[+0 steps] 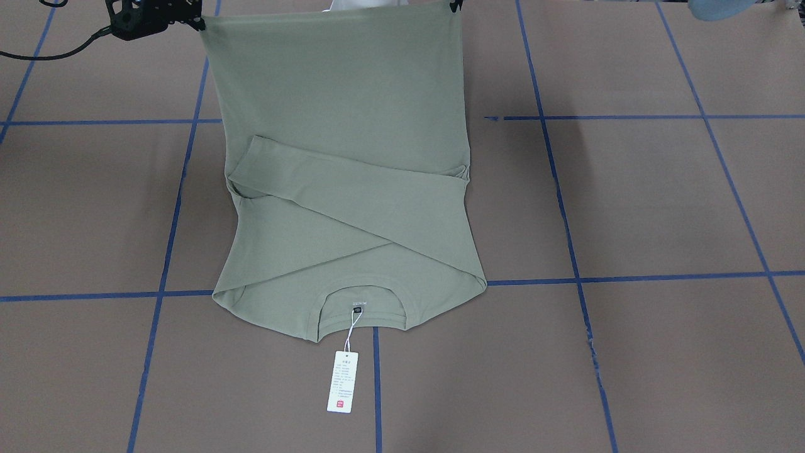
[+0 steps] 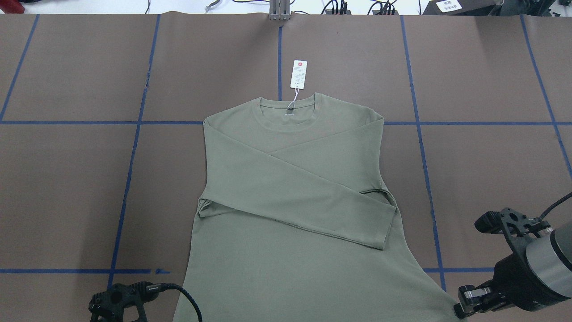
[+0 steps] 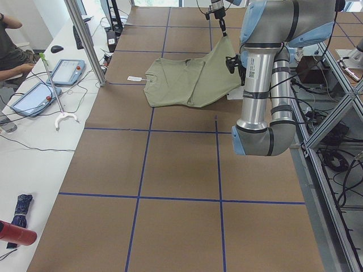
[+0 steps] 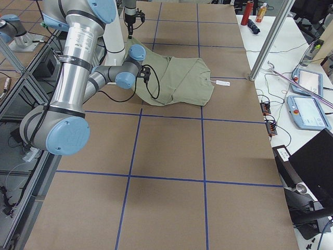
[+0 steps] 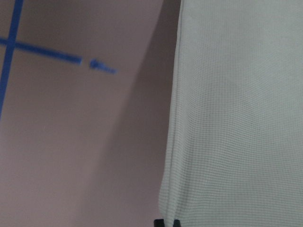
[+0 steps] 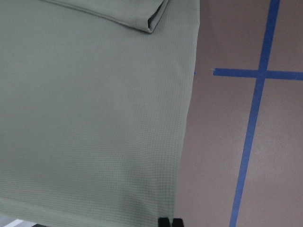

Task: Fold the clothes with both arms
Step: 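Lift the hem with both grippers and fold it toward the collar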

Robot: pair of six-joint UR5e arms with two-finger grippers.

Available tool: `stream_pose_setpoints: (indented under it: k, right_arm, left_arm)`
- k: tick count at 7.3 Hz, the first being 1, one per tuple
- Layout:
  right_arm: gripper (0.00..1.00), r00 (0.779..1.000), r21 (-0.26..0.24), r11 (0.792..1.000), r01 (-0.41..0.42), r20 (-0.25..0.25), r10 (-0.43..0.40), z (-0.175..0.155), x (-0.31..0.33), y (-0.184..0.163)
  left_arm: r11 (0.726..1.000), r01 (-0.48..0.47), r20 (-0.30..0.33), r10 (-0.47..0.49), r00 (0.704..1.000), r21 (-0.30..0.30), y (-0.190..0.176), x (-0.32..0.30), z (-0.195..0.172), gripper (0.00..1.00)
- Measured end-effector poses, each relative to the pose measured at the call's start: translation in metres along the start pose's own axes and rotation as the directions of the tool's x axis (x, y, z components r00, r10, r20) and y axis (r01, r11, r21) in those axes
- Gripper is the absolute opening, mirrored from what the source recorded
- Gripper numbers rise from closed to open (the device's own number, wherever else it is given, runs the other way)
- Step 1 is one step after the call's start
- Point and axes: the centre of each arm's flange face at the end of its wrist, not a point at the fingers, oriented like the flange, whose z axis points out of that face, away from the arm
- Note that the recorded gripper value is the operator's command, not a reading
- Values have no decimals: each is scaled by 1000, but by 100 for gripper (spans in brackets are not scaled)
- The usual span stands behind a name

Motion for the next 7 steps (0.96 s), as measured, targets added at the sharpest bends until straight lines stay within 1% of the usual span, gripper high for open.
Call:
stream_pose_setpoints:
  k: [1,2,3,4,5,6,7]
  right_arm:
    - [0,1000,39,999,0,3,0,-2,-1,-10]
    - [0,1000,100,995,-1,13,0,-5,-4,-28]
    - [0,999,163,987,-9,32,4,-10,-11,-51]
    - [0,998,221,975,-19,56,7,-18,-19,-77]
    - [0,997,284,958,-34,82,11,-31,-29,-108]
    - [0,994,358,932,-51,111,11,-50,-44,-146]
    - [0,992,438,896,-71,126,17,-68,-59,-188]
  left_arm:
    - [1000,3,-17,-3,1000,23,-13,6,-7,0]
    - [997,-5,-49,8,999,72,-42,16,-21,0]
    - [991,-23,-66,32,997,131,-83,28,-35,0]
    - [981,-41,-62,53,997,187,-129,34,-48,0]
    - [968,-55,-41,67,997,243,-175,34,-59,0]
    - [955,-65,-12,71,997,289,-216,32,-62,0]
    - [944,-66,5,68,998,324,-254,34,-58,0]
